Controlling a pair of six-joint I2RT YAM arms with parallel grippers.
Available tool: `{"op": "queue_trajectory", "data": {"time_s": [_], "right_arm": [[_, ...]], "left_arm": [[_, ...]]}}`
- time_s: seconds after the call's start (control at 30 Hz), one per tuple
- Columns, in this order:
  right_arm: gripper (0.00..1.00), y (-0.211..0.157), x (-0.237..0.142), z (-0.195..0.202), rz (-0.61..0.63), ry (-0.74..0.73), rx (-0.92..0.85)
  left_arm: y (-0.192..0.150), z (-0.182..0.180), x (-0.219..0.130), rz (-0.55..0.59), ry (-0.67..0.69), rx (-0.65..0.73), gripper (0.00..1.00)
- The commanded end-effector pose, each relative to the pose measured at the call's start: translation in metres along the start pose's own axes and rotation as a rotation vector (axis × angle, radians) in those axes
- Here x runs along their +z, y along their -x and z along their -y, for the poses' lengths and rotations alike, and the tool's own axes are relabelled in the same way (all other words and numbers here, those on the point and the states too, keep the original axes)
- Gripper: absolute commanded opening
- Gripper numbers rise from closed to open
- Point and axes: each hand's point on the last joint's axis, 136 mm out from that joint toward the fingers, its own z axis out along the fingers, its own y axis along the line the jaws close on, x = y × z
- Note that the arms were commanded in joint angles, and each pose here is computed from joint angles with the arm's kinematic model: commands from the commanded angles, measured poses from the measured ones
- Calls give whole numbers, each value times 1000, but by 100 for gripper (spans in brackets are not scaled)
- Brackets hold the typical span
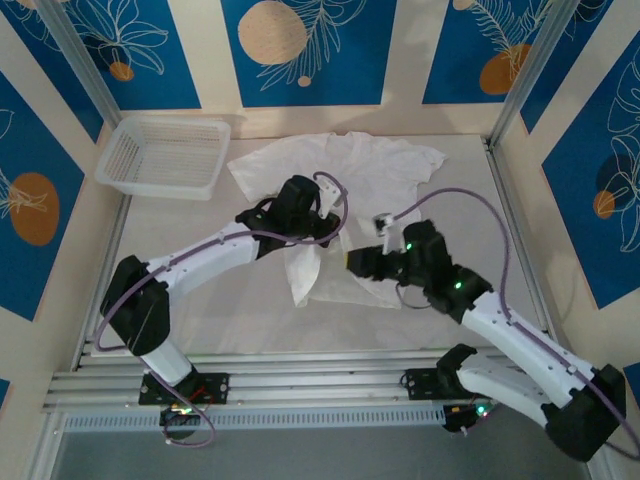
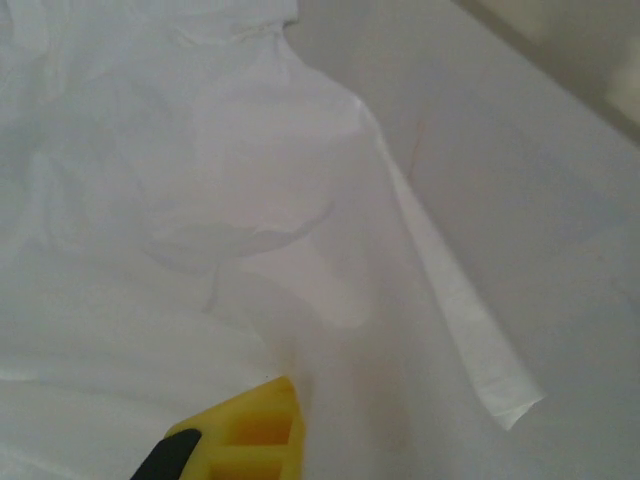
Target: Fold the inside-out t-shirt
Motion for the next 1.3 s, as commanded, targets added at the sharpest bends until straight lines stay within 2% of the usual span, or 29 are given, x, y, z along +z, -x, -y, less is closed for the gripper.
{"op": "queue_trajectory", "data": {"time_s": [0.0, 0.07, 0.17, 0.27, 0.33, 0.4, 0.47, 0.5, 0.6, 0.67, 0.73, 0.77, 0.83, 0.87, 0.93, 1.03, 1.07, 1.17, 1.27], "right_arm": [[22, 23, 17, 5, 282, -127, -466], [9, 20, 28, 15, 335, -207, -652], [0, 17, 49, 34, 297, -334, -886], [0, 25, 64, 57, 308, -504, -1120], [0, 34, 75, 78, 269, -645, -1263], [0, 50, 84, 98, 237, -807, -1370], [0, 66, 89, 112, 258, -941, -1489], [0, 66, 99, 128, 188, -990, -1556], [0, 78, 107, 155, 125, -1062, -1583], [0, 86, 107, 165, 119, -1069, -1558], [0, 85, 110, 191, 12, -1056, -1487], [0, 85, 110, 202, -38, -1058, -1438], [0, 93, 96, 215, -38, -1084, -1286], [0, 86, 94, 221, -80, -1050, -1223], [0, 56, 92, 231, -236, -884, -985], [0, 41, 94, 221, -284, -692, -662], [0, 35, 98, 212, -293, -628, -627], [0, 12, 111, 174, -295, -423, -600], [0, -9, 114, 168, -377, -352, -472]], "left_arm": [[15, 4, -5, -1, -26, -79, 0], [24, 4, -9, 17, -16, -82, 0], [31, 1, -14, 28, 5, -90, 0], [38, 5, -19, 32, -4, -91, 0], [44, 7, -23, 34, -14, -96, 0], [51, 14, -30, 41, -42, -106, 0], [61, 24, -38, 58, -90, -128, 0], [68, 29, -43, 70, -110, -146, 0], [90, 39, -62, 106, -141, -190, 0], [104, 45, -74, 128, -161, -202, 0], [113, 50, -83, 140, -173, -219, 0], [117, 53, -87, 146, -179, -225, 0], [124, 56, -92, 156, -183, -230, 0], [127, 57, -95, 162, -183, -229, 0], [133, 60, -100, 177, -191, -232, 0], [147, 73, -109, 211, -241, -238, 0], [152, 75, -112, 224, -236, -228, 0], [161, 55, -118, 236, -95, -212, 0], [172, 52, -127, 267, -58, -182, 0]]}}
